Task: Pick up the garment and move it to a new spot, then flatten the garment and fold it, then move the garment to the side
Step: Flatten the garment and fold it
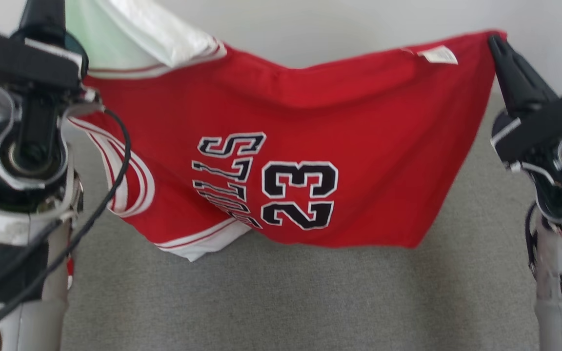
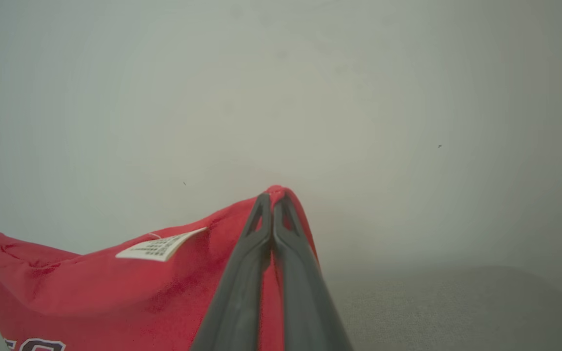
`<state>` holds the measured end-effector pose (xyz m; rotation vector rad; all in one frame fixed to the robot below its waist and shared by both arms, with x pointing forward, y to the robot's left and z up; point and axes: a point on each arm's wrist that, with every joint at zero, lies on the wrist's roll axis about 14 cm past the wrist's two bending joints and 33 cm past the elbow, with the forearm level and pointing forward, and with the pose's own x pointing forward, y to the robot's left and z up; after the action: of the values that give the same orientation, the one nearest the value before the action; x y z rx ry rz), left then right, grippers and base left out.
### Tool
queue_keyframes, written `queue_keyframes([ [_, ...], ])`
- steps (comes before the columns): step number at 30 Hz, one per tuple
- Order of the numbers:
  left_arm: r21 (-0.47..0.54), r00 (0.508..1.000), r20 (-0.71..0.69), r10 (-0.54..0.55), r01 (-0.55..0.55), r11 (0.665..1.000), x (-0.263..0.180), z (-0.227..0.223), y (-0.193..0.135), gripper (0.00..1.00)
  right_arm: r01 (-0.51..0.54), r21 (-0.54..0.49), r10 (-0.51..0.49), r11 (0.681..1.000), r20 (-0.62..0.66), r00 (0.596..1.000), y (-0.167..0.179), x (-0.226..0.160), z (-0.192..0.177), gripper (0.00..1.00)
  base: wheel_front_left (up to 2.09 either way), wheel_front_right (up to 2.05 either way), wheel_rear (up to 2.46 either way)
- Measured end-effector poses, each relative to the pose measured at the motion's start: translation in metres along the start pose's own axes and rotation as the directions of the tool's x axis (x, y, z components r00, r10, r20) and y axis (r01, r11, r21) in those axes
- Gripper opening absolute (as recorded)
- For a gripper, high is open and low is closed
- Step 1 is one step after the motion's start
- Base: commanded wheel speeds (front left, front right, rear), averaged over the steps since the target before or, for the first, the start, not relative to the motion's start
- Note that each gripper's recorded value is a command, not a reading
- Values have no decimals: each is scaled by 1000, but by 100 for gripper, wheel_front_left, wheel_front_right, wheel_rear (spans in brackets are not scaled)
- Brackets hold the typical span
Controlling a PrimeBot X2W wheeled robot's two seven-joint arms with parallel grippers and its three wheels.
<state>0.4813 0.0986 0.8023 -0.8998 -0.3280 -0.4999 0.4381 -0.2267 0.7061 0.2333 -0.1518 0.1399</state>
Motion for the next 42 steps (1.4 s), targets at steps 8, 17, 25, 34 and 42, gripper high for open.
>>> queue_keyframes([
  [8,314,967,248,57,-135,940,60,41,57,0,54,-53,-45,997,159,986,3,88,25,0,0,0,0],
  [17,356,851,400,-342,200,913,117,37,5,0,107,-228,18,968,488,872,2,150,65,0,0,0,0],
  [25,215,954,189,-233,192,958,104,-80,108,0,-27,-485,77,874,83,994,-22,170,-108,0,0,0,0],
  [34,91,984,80,160,-167,982,-1,-115,239,0,-141,-252,47,957,-345,937,-37,112,-243,0,0,0,0],
  [42,-68,931,-49,362,-365,929,-120,-118,239,0,-103,-49,62,993,-531,845,-41,21,-264,0,0,0,0],
])
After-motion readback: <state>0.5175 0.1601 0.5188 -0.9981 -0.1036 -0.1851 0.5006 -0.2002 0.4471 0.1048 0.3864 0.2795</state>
